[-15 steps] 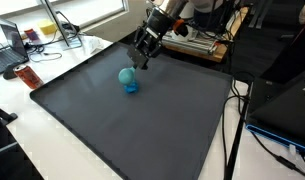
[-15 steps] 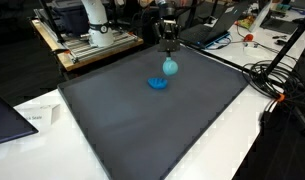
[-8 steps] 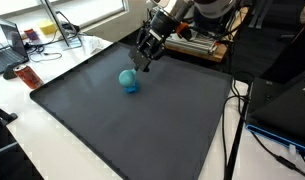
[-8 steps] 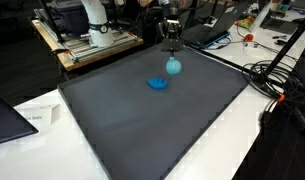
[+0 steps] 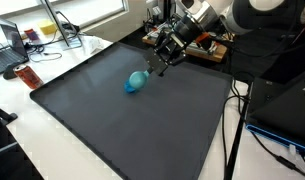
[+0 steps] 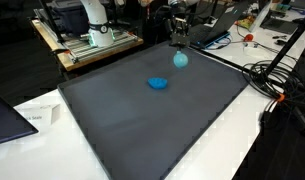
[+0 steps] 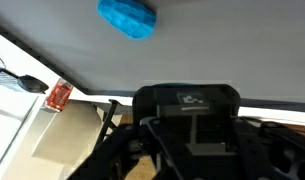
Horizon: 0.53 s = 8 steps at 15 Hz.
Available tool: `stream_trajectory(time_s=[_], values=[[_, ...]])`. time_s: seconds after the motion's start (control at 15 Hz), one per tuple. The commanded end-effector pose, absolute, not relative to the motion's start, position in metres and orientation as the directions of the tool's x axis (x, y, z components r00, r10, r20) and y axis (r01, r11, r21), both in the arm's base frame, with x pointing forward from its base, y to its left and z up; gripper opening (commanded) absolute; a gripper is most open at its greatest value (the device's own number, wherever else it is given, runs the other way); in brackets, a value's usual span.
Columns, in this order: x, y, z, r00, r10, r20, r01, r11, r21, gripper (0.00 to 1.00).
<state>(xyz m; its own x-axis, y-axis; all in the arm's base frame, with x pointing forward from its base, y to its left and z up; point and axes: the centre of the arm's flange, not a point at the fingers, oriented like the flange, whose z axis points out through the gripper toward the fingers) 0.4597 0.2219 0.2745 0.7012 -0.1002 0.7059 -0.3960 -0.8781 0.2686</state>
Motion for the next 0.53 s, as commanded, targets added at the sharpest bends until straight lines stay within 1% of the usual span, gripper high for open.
stream_trajectory(time_s=[0.0, 0.47], values=[[0.472, 0.246, 0.27, 0.66, -0.072, 0.748, -0.435, -0.848, 0.302, 0.22], [0.495, 0.255, 0.268, 0.648, -0.035, 0.761, -0.46, -0.814, 0.355, 0.22]])
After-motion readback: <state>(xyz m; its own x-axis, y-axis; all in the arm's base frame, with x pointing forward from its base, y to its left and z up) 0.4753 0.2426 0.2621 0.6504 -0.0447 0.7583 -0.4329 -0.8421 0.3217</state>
